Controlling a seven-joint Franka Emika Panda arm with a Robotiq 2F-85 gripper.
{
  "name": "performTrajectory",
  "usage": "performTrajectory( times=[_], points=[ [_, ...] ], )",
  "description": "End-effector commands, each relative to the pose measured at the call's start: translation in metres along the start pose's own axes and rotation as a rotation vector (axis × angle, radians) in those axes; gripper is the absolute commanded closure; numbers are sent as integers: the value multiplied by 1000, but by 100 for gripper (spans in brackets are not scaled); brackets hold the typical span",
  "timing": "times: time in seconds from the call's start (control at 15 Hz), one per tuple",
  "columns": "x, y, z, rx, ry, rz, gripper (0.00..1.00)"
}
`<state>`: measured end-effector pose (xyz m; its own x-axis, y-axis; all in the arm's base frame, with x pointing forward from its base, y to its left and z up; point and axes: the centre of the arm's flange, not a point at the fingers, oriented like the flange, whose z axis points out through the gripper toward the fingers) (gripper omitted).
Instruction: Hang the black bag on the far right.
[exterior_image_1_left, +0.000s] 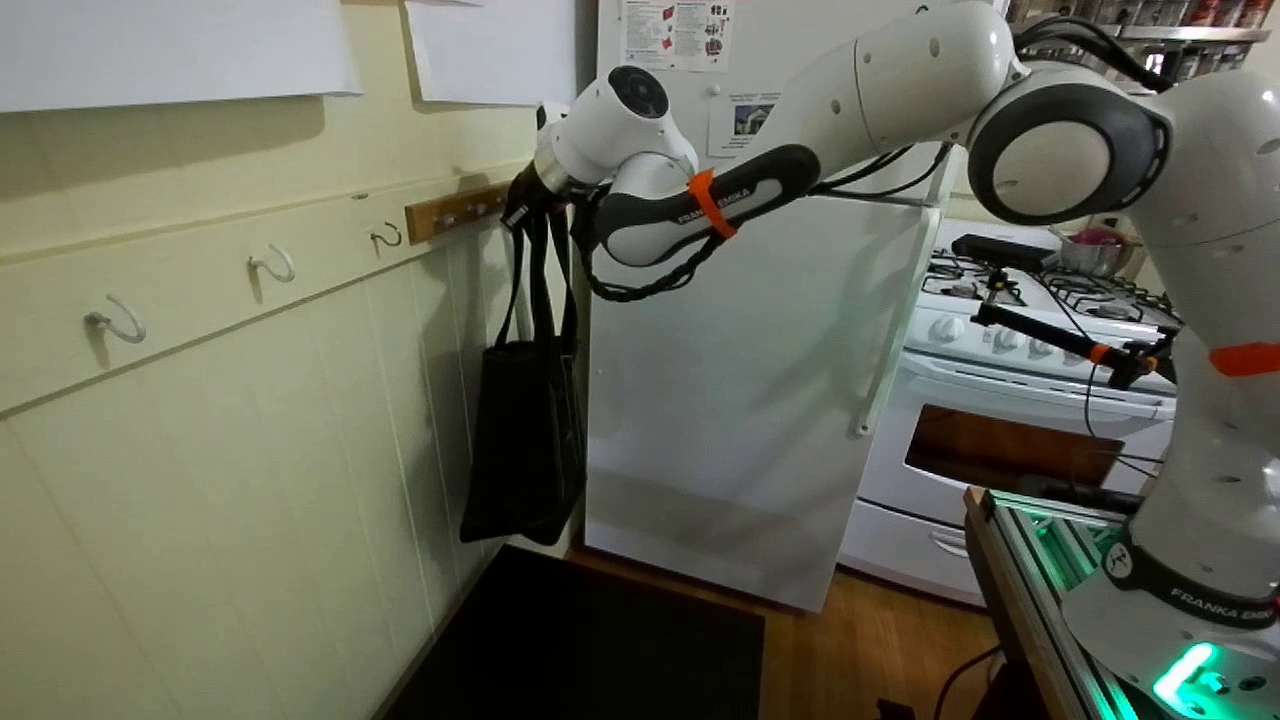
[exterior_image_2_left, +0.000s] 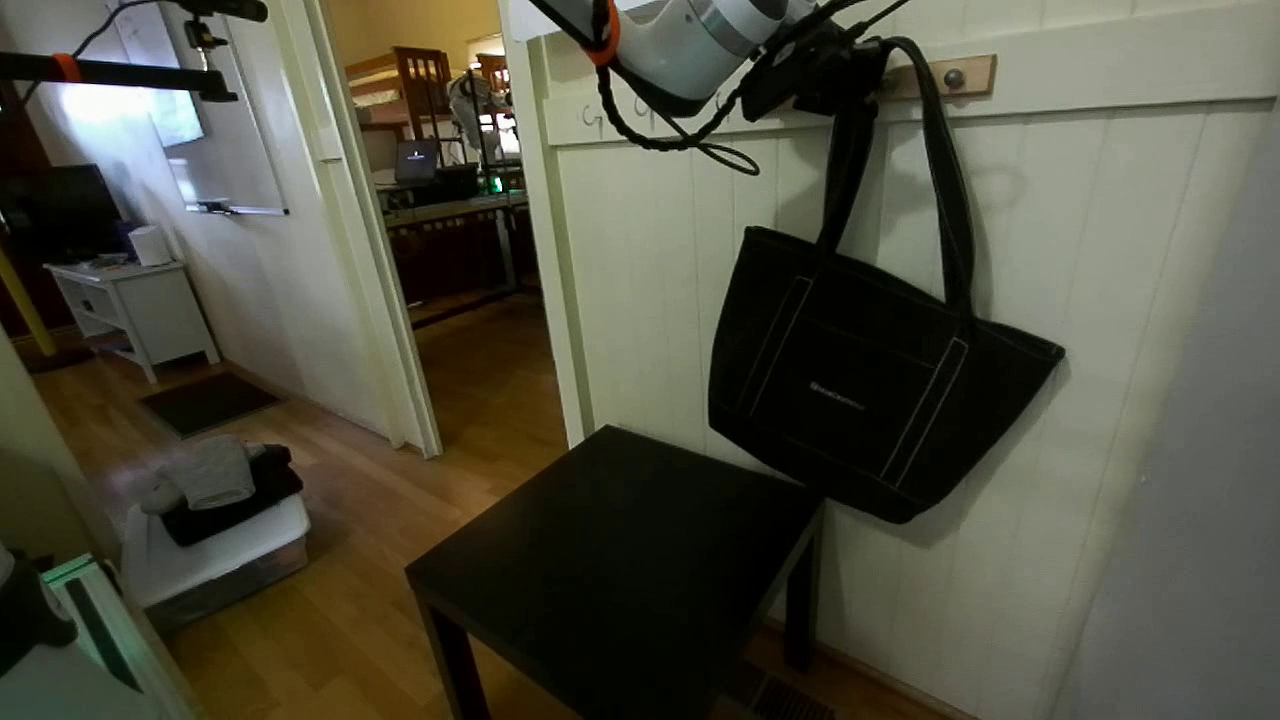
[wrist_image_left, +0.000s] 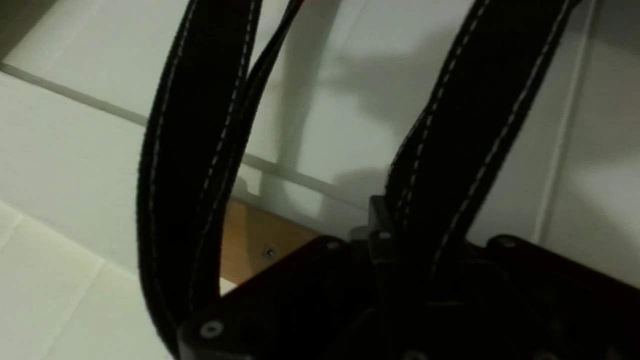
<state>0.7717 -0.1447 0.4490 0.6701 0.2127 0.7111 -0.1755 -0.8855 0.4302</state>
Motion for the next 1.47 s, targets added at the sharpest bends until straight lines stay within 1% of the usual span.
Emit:
performTrajectory(
  times=[0.0,0.4,0.87,1.4],
  points=[
    [-2,26,-17,15,-41,-54,98],
    [-12,41,-14,42,-90,-102,98],
    [-4,66,-1,76,-113,-136,98],
    [12,73,8,114,-159,-181,98]
  ],
)
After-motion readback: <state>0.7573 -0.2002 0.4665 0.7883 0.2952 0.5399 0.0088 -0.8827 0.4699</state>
